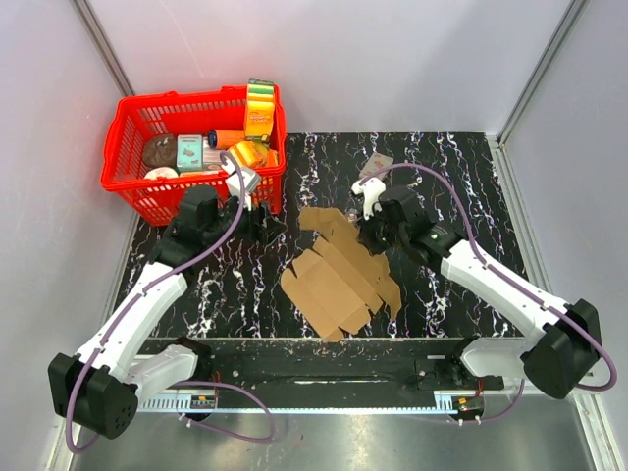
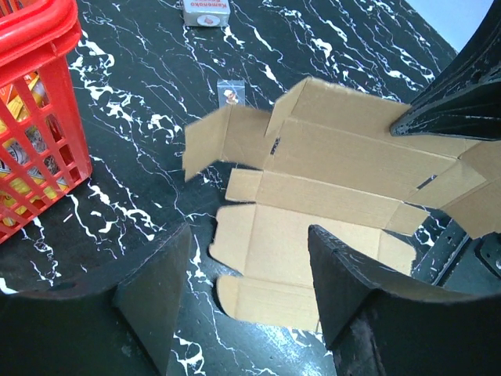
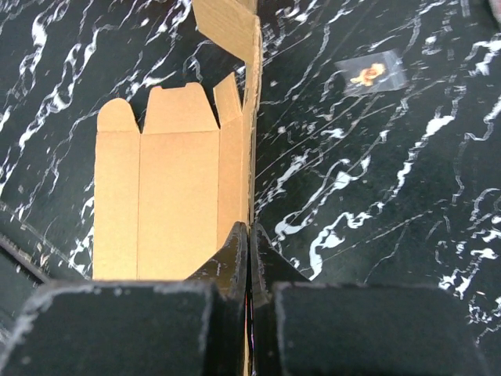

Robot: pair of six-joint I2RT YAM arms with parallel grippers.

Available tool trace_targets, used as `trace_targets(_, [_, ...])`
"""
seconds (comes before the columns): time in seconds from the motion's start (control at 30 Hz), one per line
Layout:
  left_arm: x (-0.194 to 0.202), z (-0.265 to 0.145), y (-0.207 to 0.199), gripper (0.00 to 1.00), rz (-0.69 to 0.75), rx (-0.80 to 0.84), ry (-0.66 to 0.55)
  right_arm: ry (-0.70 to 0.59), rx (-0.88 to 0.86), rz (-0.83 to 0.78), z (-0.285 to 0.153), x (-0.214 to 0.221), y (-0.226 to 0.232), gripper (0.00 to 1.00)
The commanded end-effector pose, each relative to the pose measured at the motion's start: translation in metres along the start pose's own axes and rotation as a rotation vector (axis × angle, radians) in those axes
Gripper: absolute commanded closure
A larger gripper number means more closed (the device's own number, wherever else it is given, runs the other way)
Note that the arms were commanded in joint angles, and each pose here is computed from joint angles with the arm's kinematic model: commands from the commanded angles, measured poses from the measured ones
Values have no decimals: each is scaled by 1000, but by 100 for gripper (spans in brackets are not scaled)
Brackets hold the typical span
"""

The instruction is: Fold the paper box

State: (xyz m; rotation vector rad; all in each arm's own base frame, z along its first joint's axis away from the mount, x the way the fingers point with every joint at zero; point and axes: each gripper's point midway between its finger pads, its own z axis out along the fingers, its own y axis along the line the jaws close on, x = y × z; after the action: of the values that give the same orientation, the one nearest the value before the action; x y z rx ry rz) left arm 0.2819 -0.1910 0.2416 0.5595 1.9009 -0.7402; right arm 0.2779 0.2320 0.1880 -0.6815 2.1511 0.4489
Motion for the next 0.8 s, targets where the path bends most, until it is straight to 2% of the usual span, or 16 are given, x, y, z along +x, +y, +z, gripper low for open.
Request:
trace_targets(0.0, [-33, -9, -7, 34, 76, 12, -70, 54, -189, -110, -1, 0, 32, 100])
trace_targets(0.23, [-27, -5, -12, 32, 106, 61, -40, 53, -260, -201, -11, 9, 48, 100])
trace_targets(0.43, [-22, 11, -22, 31, 77, 167, -41, 74, -264, -229, -18, 15, 49, 100])
trace_targets(0.57, [-22, 16, -19, 28, 100, 172, -12, 63, -287, -230, -20, 15, 55, 100])
trace_targets(0.77, [-17, 28, -12, 18, 129, 161, 71, 52, -290, -230, -22, 12, 56, 100])
